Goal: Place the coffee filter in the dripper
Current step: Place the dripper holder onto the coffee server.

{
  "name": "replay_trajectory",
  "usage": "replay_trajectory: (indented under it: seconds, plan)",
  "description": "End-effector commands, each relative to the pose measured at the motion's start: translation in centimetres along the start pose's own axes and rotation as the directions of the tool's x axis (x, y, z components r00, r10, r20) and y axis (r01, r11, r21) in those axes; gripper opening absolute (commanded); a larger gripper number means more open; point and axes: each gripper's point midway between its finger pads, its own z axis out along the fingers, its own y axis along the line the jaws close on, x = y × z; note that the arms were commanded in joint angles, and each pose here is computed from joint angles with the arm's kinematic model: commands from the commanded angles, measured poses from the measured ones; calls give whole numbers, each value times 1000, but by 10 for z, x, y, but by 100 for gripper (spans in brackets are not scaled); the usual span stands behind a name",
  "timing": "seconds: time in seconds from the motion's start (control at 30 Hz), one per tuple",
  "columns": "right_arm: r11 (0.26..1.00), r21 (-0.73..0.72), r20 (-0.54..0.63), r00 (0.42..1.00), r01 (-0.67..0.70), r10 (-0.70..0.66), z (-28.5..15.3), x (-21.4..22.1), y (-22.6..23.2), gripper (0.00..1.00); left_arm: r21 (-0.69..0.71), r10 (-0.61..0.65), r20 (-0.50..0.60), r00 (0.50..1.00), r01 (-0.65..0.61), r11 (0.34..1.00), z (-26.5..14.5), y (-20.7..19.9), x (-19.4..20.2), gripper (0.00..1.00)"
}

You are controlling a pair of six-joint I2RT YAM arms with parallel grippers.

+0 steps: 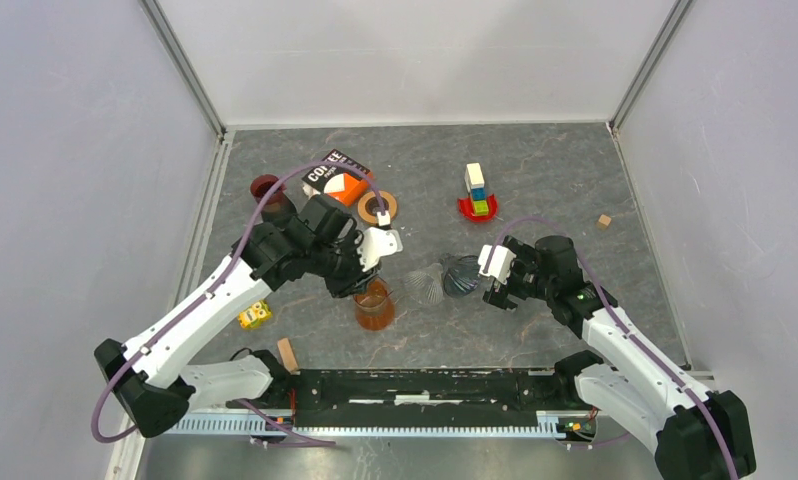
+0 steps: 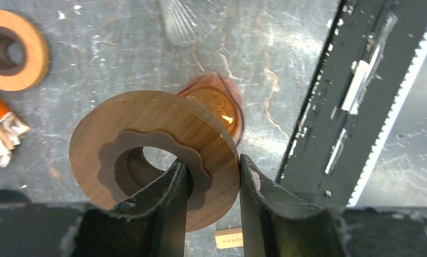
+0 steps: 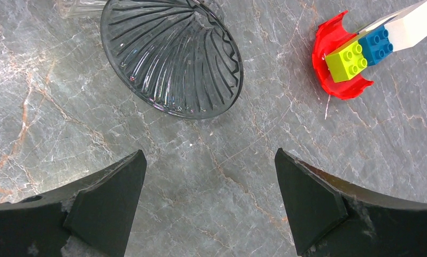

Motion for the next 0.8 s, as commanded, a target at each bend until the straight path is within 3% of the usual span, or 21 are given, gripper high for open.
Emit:
replay_trajectory:
  seconds: [0.0, 0.47, 0.63, 0.77]
  plan:
    - [999, 30, 1, 1000, 28, -28, -1, -3, -8, 98, 131, 64, 34, 997, -68, 989, 2, -31, -2, 17]
    - [999, 31, -35, 999, 23, -21, 1, 6, -8, 98, 46, 183, -82, 980, -179, 983, 40, -24, 6, 17]
    - [999, 29, -33, 999, 22, -21, 1, 6, -7, 98, 61, 191, -109, 975, -186, 981, 46, -25, 11, 28]
    - [999, 27, -22, 999, 24, -24, 0, 3, -7, 98, 76, 194, -130, 972, -186, 980, 52, -26, 15, 30]
